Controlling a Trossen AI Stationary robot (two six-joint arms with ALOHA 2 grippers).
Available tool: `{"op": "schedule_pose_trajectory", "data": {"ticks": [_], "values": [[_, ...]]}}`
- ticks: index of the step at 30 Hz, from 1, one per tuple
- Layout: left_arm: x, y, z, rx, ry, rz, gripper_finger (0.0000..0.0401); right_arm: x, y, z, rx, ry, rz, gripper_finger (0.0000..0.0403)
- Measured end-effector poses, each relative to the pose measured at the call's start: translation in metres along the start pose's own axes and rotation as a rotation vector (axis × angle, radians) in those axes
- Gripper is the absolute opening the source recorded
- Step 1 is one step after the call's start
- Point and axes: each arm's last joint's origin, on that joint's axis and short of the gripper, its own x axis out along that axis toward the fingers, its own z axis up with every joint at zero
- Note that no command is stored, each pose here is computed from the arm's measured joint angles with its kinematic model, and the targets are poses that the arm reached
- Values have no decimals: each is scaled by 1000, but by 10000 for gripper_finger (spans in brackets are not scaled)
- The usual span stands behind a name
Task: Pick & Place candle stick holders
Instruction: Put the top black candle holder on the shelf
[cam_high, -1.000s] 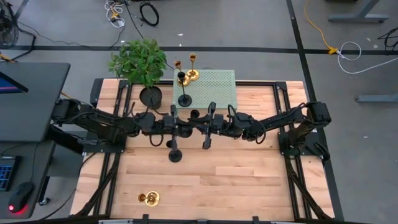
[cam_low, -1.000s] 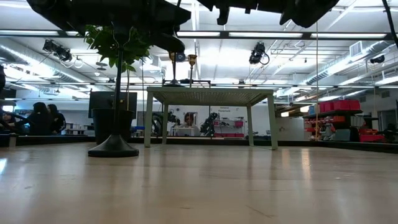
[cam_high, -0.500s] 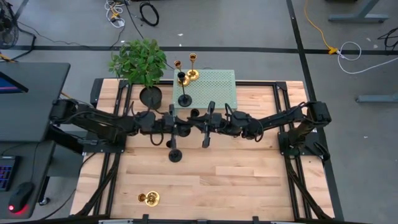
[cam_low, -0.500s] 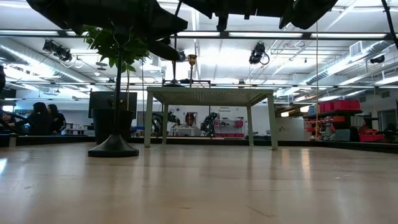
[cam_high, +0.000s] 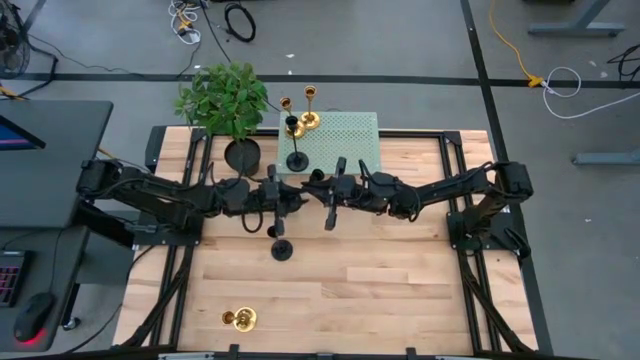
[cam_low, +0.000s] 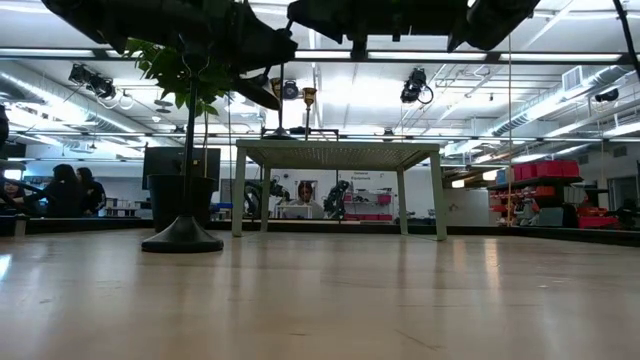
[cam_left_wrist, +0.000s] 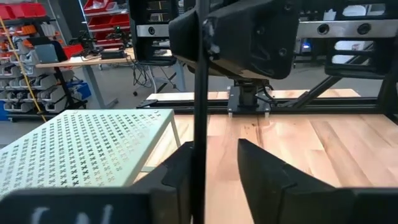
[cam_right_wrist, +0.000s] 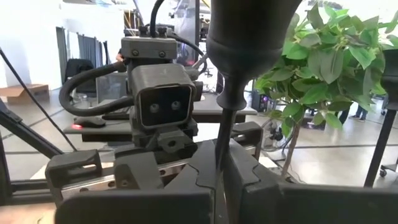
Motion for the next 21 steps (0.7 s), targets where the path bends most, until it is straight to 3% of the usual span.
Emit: {"op": "schedule_pose_trajectory", "data": {"ticks": [9,21], "values": [[0,0,0,17,4,7,172,-1,-1,0,5,20,2,0],[-1,2,0,57,19,72,183,-1,-1,-7,3,91,-12,0]]}}
